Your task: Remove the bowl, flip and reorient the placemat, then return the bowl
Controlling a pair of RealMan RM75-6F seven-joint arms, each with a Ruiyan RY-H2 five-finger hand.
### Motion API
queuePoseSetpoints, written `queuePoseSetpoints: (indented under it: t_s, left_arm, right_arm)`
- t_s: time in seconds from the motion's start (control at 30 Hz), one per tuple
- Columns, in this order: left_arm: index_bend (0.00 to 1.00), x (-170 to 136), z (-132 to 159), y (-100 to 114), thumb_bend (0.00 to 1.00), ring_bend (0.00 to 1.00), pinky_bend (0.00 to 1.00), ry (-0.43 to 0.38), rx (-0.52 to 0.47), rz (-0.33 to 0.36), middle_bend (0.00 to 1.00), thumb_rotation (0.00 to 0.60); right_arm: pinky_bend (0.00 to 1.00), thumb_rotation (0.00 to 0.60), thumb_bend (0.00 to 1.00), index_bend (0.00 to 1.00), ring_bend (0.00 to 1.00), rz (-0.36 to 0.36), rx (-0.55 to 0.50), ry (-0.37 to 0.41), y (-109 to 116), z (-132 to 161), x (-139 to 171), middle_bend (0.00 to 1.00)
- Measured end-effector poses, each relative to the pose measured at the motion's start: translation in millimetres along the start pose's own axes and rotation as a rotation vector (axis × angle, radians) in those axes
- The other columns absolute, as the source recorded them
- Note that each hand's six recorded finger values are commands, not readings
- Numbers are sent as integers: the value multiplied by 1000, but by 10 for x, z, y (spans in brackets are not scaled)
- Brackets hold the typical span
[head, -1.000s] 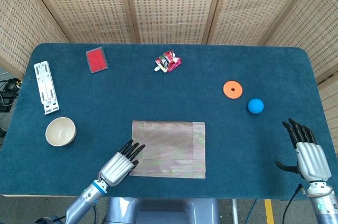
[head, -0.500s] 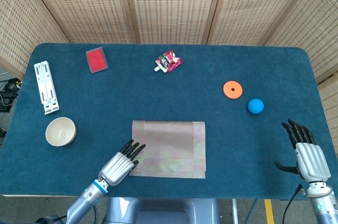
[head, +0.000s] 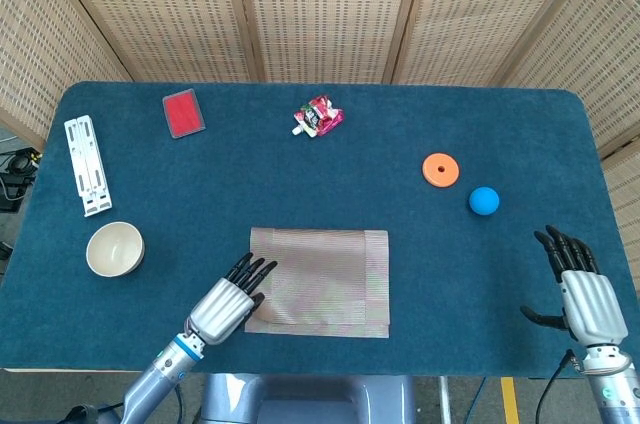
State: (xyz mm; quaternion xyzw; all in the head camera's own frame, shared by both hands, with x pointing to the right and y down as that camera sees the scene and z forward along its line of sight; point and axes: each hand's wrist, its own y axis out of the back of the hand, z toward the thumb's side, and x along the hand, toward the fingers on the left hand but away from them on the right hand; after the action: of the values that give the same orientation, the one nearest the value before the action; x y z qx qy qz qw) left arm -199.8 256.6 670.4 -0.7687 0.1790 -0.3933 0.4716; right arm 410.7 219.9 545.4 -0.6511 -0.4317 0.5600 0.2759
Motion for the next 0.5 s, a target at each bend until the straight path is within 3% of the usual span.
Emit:
queuePoseSetpoints:
  t_s: [0.5]
  left_arm:
    - [599, 698, -526, 988, 491, 0, 0, 120, -58, 183, 0, 600]
  right_arm:
    - [0, 600, 106, 0, 0, -14, -15, -28, 50, -91, -68, 0]
